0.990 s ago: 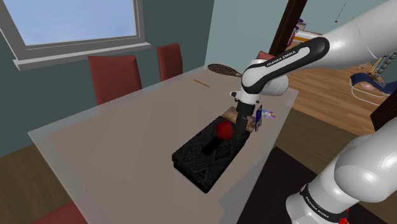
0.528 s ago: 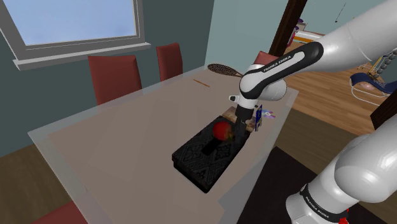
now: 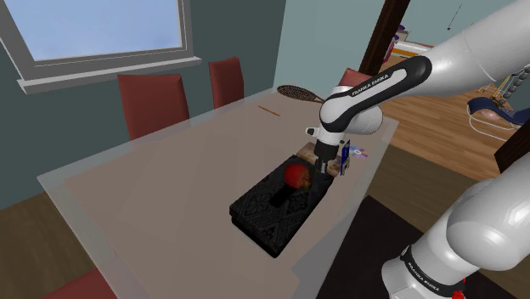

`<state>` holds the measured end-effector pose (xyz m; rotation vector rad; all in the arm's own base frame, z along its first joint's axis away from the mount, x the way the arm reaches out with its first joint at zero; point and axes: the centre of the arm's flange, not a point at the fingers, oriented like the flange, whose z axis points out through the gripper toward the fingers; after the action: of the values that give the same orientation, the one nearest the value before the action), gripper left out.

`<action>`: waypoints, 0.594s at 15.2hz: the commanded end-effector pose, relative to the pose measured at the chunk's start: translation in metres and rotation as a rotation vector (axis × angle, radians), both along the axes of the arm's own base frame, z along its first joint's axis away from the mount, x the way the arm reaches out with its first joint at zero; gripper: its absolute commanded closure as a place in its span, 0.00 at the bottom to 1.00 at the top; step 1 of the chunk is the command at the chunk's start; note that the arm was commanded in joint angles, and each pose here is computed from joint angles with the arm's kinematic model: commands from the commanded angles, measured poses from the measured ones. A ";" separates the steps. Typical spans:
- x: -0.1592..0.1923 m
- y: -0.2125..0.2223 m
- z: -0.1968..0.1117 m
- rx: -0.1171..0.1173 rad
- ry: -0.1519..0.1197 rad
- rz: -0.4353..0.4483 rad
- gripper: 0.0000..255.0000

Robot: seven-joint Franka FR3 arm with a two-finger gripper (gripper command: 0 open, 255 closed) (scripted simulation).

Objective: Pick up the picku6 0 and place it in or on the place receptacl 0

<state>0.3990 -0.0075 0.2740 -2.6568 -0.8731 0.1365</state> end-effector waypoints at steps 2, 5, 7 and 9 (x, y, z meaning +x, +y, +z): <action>0.000 0.000 0.000 0.000 0.000 0.000 1.00; 0.000 0.000 0.000 0.000 0.000 0.000 1.00; 0.000 0.000 0.011 0.000 0.000 0.000 1.00; 0.000 0.000 0.021 0.000 0.000 0.000 1.00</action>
<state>0.3986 -0.0066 0.2898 -2.6569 -0.8733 0.1357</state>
